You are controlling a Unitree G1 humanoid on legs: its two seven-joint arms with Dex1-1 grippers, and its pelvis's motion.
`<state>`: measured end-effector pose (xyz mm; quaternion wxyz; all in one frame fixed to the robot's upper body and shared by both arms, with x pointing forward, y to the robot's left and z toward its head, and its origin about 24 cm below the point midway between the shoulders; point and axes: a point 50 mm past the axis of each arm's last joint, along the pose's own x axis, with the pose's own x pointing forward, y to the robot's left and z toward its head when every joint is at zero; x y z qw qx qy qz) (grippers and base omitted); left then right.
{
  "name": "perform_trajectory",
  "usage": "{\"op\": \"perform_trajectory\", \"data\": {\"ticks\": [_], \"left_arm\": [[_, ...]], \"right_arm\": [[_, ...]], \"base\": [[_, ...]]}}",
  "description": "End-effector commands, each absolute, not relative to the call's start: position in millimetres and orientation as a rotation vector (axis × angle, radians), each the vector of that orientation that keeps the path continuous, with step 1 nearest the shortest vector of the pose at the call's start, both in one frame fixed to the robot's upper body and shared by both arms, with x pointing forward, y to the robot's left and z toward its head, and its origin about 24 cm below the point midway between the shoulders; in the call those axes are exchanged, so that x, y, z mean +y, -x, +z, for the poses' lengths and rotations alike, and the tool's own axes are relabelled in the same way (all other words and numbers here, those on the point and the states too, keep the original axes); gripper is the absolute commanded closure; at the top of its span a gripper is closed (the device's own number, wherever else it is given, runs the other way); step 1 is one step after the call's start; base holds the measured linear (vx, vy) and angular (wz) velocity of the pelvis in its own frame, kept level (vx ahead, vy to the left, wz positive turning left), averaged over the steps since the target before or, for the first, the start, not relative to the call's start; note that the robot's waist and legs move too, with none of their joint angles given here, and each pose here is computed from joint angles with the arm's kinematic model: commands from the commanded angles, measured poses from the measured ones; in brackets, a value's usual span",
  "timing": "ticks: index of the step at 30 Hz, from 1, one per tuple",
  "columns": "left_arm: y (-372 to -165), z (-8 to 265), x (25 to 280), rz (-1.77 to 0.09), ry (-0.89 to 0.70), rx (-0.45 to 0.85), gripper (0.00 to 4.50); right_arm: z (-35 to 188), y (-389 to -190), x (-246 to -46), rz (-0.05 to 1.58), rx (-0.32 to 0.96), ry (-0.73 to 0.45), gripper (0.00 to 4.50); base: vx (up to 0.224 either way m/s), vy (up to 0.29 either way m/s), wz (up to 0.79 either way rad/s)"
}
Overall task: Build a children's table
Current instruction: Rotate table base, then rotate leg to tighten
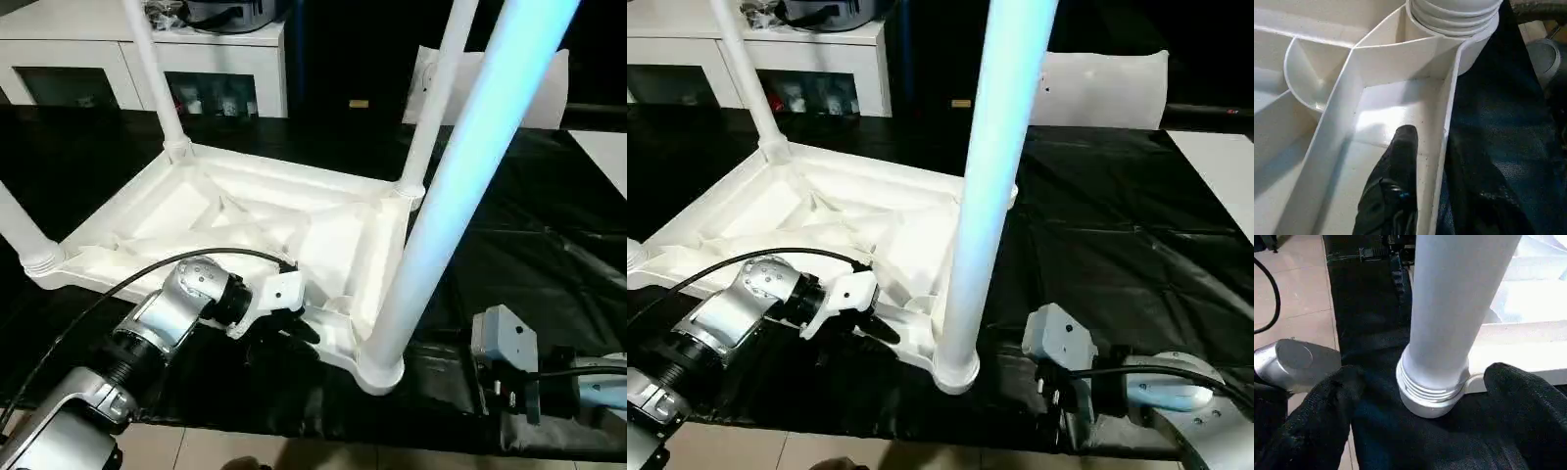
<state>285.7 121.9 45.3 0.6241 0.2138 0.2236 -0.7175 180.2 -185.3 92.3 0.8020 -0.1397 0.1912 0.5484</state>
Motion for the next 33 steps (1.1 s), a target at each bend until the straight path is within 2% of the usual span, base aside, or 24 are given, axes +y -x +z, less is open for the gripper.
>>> {"op": "perform_trajectory", "data": {"ticks": [1,5,10,13,18,20,21,23,27,33], "left_arm": [[-288.7,45.2,127.9,-1.572,-0.44,0.489,3.87],[-288.4,42.4,130.3,-1.514,-0.399,0.481,4.21],[-283.6,32.8,142.3,-1.38,-0.394,0.544,4.38],[-283.9,34.6,144.2,-1.36,-0.399,0.535,4.48],[-278.1,42.0,145.9,-1.445,-0.442,0.504,4.49],[-272.1,44.8,146.5,-1.544,-0.46,0.5,4.49],[-272.1,44.8,146.5,-1.544,-0.46,0.5,4.5],[-272.3,45.5,147.7,-1.555,-0.487,0.498,4.5],[-275.0,48.8,148.6,-1.561,-0.501,0.49,4.5],[-277.4,49.8,152.6,-1.562,-0.541,0.499,4.5]], "right_arm": [[94.1,-185.3,-182.7,1.174,0.382,0.313,0.0],[95.0,-191.4,-181.9,1.15,0.354,0.306,0.0],[95.7,-202.7,-180.2,1.128,0.331,0.287,0.0],[95.4,-206.9,-179.0,1.125,0.328,0.287,0.0],[93.1,-216.0,-176.2,1.132,0.333,0.279,0.0],[87.0,-226.8,-172.5,1.197,0.327,0.261,0.0],[87.0,-226.8,-172.5,1.197,0.327,0.261,0.3],[85.4,-231.9,-171.2,1.221,0.327,0.231,0.3],[82.9,-238.9,-169.0,1.278,0.336,0.214,0.78],[79.3,-252.3,-159.4,1.381,0.335,0.189,1.23]], "base": [[0.0,0.0,0.0],[0.0,0.0,0.0],[0.0,0.0,0.0],[0.0,0.0,0.0],[0.0,0.0,0.0],[0.0,0.0,0.0],[0.0,0.0,0.0],[0.0,0.0,0.0],[0.0,0.0,0.0],[0.0,0.0,0.0]]}}
